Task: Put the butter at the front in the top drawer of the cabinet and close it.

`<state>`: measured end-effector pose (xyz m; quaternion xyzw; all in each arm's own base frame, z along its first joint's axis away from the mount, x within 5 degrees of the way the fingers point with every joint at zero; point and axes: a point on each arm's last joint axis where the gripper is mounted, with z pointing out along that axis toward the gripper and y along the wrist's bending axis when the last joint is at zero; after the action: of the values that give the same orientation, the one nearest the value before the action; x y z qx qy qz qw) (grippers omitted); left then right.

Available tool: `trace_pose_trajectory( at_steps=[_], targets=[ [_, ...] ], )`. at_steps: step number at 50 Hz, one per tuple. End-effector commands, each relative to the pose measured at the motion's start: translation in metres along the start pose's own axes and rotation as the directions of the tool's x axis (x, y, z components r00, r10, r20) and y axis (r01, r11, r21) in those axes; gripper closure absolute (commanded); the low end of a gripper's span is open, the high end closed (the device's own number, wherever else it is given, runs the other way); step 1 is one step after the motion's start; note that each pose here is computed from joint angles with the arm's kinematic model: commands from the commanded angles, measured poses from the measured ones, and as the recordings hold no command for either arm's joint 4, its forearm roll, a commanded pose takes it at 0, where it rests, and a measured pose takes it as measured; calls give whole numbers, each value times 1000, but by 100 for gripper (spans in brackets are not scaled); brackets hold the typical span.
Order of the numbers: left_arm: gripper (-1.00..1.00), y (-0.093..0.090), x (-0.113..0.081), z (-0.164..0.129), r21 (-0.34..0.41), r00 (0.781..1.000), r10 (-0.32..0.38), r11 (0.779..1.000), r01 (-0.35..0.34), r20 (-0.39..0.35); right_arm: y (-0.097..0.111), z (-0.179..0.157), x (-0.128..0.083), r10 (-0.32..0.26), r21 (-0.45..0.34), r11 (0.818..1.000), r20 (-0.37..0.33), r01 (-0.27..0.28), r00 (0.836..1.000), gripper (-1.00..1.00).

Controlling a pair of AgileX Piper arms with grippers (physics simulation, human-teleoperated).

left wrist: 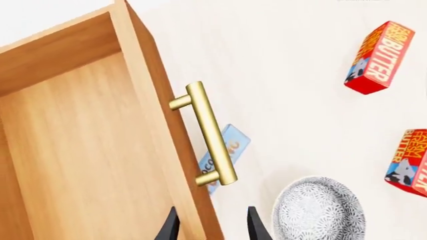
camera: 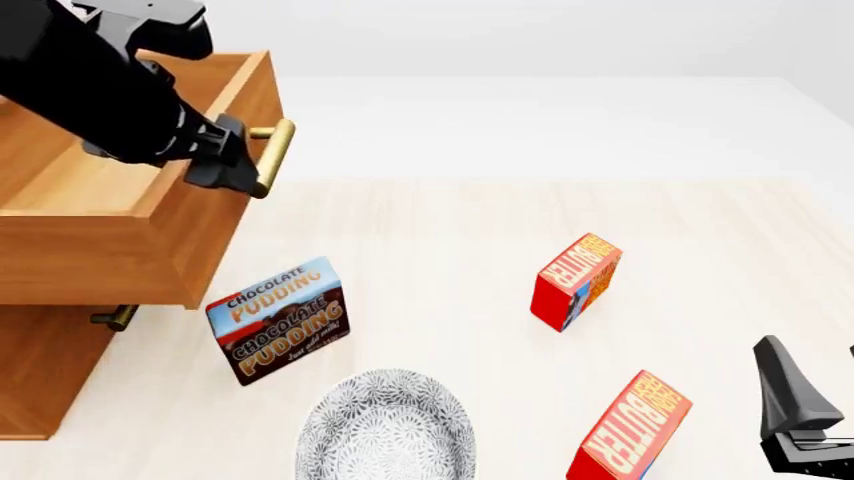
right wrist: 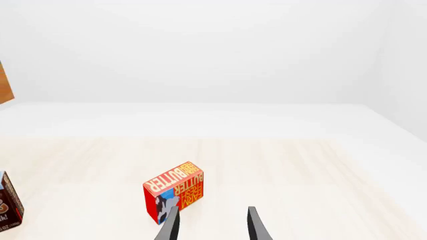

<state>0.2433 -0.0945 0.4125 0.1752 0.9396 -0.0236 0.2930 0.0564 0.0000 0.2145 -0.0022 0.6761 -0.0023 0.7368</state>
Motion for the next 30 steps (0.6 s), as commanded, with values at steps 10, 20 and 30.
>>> trace_pose_trajectory(
  at_steps=[10,20,30],
  targets=[
    [-100,-7,-4,-69,66,969,100,991,-118,226,0,0,0,0,0,1000,0,0,1000,-100],
    [-100,-5,5,-77,56,964,116,989,-133,240,0,0,0,0,0,1000,0,0,1000,-100],
    [-100,-10,9,-89,52,940,196,974,-218,279,0,0,0,0,0,1000,0,0,1000,-100]
  ],
)
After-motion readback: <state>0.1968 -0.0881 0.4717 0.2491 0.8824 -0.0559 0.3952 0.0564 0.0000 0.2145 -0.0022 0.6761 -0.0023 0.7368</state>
